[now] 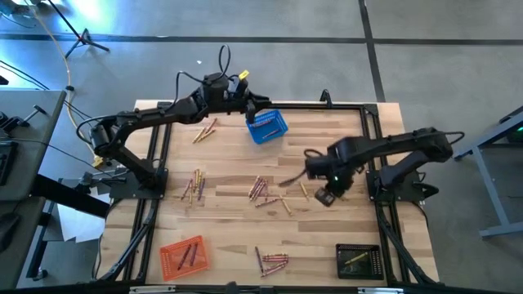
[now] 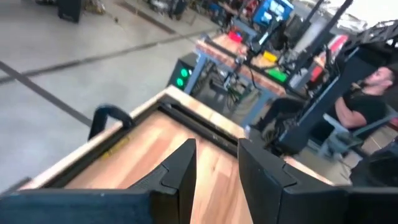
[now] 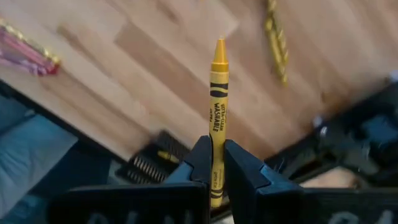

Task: Sort crayons
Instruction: Put the yellow crayon into the black bin

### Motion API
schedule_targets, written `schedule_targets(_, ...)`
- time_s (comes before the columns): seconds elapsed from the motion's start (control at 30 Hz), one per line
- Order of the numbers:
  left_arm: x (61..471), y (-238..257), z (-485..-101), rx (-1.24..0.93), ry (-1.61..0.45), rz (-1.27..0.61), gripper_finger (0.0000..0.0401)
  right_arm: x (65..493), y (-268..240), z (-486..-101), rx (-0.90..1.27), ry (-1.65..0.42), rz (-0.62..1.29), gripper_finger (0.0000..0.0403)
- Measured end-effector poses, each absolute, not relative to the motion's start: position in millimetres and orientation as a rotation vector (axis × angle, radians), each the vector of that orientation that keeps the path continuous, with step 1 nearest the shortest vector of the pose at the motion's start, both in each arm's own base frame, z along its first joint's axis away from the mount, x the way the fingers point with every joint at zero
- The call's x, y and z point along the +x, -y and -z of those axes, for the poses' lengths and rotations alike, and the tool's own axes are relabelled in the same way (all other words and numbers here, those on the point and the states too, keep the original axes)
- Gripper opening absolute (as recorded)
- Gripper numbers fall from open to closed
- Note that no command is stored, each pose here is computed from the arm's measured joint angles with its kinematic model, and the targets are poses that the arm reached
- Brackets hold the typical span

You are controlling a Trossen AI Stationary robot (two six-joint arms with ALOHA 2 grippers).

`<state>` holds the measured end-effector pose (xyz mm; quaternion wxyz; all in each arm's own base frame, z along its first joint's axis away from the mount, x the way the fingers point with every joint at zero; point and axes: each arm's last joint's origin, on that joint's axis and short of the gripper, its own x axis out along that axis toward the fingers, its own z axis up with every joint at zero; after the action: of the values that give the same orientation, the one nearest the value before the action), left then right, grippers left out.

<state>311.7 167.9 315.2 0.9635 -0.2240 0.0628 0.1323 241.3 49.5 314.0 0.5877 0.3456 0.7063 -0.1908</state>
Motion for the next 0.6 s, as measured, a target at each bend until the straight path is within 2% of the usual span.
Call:
schedule_targets(0.2, 304, -178, -311, -0.487, -0.174, -0.212, 0.0104, 228, -105, -316, 0.889, -1.679, 0.462, 0.0014)
schedule_targets(0.4, 299, -185, -312, -0.495, -0.172, -0.174, 0.0104, 213, -173, -319, 1.123, -1.612, 0.466, 0.0014)
schedule_targets(0.47, 297, -187, -312, -0.489, -0.174, -0.16, 0.0104, 203, -193, -320, 1.21, -1.595, 0.519, 0.0014)
schedule_targets(0.6, 295, -190, -312, -0.433, -0.176, -0.145, 0.0104, 177, -214, -319, 1.299, -1.505, 0.743, 0.0014)
